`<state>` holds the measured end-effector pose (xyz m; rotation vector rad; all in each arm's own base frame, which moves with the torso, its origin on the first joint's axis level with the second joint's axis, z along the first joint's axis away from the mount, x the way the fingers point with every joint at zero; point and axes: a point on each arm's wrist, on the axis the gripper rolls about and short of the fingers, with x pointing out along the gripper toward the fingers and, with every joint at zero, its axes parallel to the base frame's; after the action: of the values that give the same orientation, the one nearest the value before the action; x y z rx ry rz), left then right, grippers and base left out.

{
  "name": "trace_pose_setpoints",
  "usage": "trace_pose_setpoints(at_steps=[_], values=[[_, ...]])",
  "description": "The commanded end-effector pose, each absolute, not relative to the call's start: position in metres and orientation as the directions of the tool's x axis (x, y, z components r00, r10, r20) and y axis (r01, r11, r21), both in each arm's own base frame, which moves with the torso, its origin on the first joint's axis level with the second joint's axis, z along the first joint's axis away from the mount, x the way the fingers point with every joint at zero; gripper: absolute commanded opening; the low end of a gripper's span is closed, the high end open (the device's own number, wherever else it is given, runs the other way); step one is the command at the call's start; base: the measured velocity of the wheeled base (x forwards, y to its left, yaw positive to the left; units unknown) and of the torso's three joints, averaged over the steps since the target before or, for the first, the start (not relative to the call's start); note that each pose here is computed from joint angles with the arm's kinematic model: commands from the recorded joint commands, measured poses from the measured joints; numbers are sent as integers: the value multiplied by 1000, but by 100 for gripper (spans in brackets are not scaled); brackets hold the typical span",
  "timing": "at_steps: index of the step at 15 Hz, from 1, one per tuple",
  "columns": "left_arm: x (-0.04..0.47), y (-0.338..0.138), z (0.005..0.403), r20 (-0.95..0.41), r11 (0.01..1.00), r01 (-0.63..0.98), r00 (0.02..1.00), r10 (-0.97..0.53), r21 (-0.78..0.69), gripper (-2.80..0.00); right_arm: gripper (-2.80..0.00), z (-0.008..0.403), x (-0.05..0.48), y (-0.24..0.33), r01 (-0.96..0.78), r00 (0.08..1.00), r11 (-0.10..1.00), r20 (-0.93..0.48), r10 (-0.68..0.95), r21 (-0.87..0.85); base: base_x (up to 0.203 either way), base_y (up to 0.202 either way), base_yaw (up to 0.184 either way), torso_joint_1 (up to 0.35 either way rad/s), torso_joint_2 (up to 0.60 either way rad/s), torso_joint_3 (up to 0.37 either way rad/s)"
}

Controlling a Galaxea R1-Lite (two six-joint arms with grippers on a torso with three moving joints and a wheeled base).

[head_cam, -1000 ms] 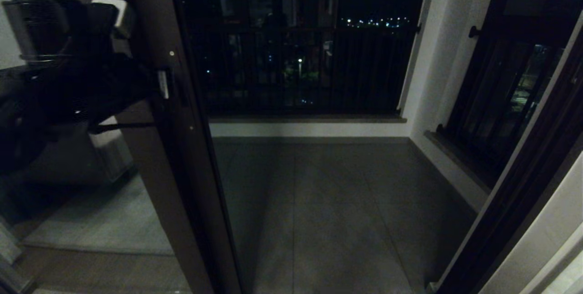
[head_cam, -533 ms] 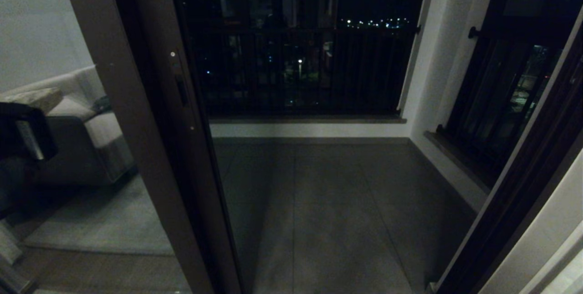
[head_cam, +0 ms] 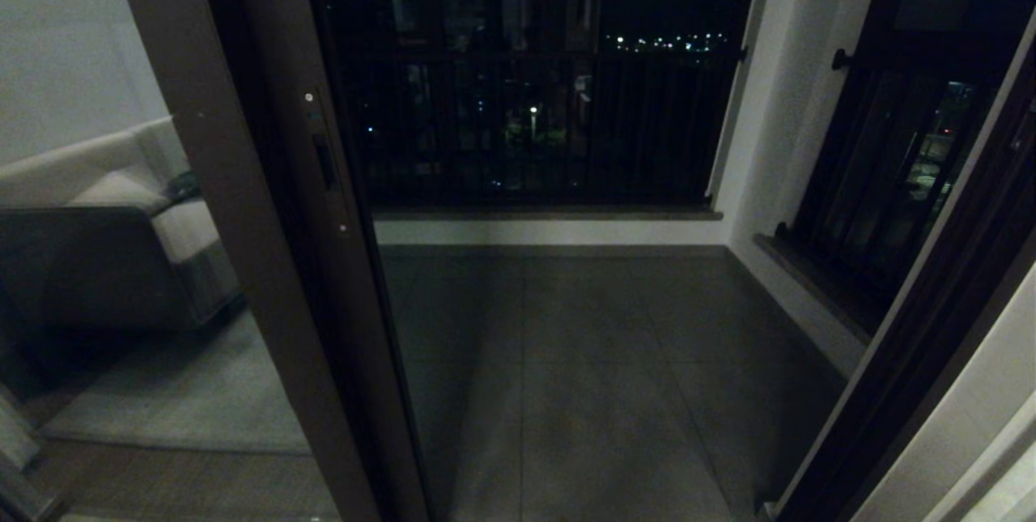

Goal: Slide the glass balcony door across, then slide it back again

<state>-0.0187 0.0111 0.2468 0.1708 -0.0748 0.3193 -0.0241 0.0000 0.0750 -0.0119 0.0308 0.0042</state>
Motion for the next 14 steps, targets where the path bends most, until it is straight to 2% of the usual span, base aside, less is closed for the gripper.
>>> trace_pose_setpoints(at_steps=[1, 4, 7, 8, 9, 11, 14], values=[[-44, 11, 220, 157, 921, -378, 919, 361, 96, -280, -280, 75, -24, 0, -5, 999, 1000, -32, 5, -12, 0, 0, 0, 0, 0, 0], [-45, 10, 166, 110, 923, -378, 923, 369, 68, -280, -280, 75, -24, 0, -5, 999, 1000, -32, 5, -12, 0, 0, 0, 0, 0, 0], [-31, 7, 97, -2, 960, -276, 961, 277, 50, -280, -280, 75, -24, 0, -6, 999, 1000, -32, 5, -12, 0, 0, 0, 0, 0, 0], [-28, 5, 90, 21, 974, -226, 974, 227, -22, -280, -280, 75, -24, 0, -6, 1000, 1000, -31, 5, -12, 0, 0, 0, 0, 0, 0], [-27, 4, 88, 29, 988, -154, 988, 155, -28, -280, -280, 75, -24, 0, -7, 999, 1000, -32, 6, -12, 0, 0, 0, 0, 0, 0], [-26, 1, 83, 11, 1000, -25, 1000, 25, 11, -280, -280, 75, -24, 0, -5, 999, 1000, -32, 5, -12, 0, 0, 0, 0, 0, 0], [-23, 0, 75, -20, 991, 33, 999, -31, 133, -280, -280, 75, -24, 0, -5, 999, 1000, -31, 5, -12, 0, 0, 0, 0, 0, 0]])
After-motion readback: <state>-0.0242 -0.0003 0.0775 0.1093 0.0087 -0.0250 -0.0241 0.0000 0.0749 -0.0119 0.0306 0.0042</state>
